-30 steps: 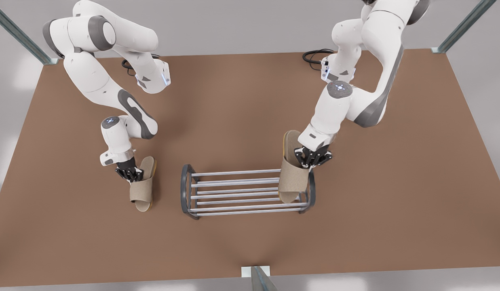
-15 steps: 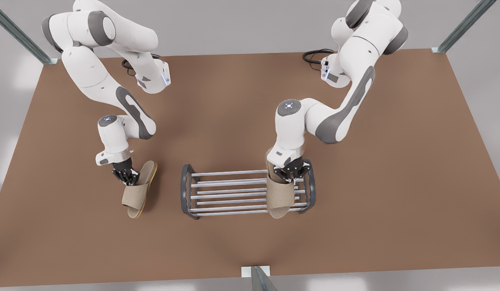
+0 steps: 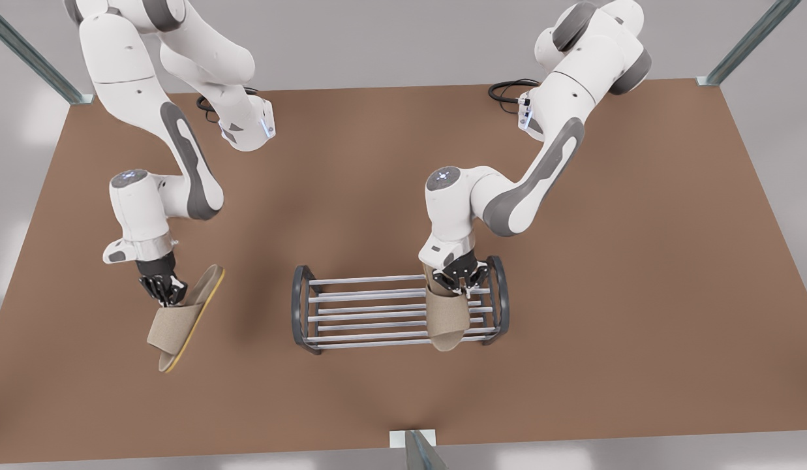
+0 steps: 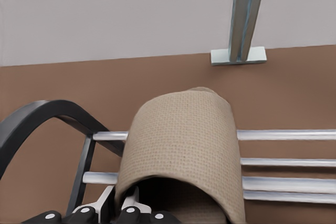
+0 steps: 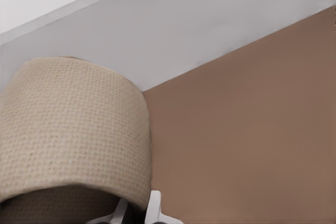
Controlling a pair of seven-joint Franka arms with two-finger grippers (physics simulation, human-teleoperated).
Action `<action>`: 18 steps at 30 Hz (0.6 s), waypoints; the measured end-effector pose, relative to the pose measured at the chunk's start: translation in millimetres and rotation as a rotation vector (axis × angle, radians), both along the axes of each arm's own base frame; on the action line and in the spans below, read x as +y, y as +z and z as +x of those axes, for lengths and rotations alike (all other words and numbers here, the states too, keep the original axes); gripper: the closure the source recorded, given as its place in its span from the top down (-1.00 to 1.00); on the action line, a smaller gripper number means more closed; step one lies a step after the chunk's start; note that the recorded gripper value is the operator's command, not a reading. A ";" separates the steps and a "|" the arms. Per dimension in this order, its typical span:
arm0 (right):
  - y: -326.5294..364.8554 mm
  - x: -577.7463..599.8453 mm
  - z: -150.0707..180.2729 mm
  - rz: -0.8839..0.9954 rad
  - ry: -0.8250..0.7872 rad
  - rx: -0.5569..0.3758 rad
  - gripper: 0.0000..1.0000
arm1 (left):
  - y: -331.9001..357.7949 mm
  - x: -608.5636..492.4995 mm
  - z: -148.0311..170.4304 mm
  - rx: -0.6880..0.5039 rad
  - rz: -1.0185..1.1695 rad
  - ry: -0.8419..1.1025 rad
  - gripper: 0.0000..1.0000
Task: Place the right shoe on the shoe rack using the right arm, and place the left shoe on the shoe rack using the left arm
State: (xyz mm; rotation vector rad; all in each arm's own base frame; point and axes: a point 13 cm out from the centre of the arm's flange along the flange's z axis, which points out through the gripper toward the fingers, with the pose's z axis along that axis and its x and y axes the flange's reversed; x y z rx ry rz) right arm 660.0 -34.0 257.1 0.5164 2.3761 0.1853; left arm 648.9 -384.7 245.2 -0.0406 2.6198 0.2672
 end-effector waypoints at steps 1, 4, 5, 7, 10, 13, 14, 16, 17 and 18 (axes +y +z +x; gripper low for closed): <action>18.6 0.4 -2.5 -0.002 0.002 0.004 -0.57 | -0.9 0.1 -0.6 -0.003 0.000 0.003 1.00; 67.6 3.0 -14.6 -0.007 0.011 0.035 -0.57 | -4.4 1.1 -3.6 -0.010 0.004 0.009 1.00; 92.0 4.7 -9.9 -0.014 0.022 0.043 -0.57 | -6.1 1.2 -6.3 -0.010 0.007 0.009 1.00; 131.7 8.2 -4.7 -0.032 0.048 0.086 -0.57 | -9.8 0.9 -16.3 -0.005 0.018 0.006 1.00; 152.7 20.4 -12.9 -0.053 0.086 0.196 -0.57 | 26.1 -29.0 -44.7 -0.019 -0.012 -0.013 1.00; 163.3 56.1 -11.3 -0.063 0.151 0.283 -0.57 | 136.2 -56.1 -42.6 -0.047 -0.170 0.086 1.00; 168.9 70.9 -6.1 -0.065 0.176 0.304 -0.57 | 161.2 -32.6 -27.5 -0.032 -0.205 0.157 1.00; 174.9 109.7 12.9 -0.063 0.233 0.341 -0.57 | 188.0 71.5 15.5 0.028 -0.221 0.335 1.00; 179.2 146.3 23.4 -0.066 0.282 0.350 -0.57 | 190.1 138.3 33.6 0.075 -0.214 0.421 1.00; 181.5 190.3 25.5 -0.076 0.337 0.360 -0.57 | 184.6 197.8 41.9 0.134 -0.201 0.489 1.00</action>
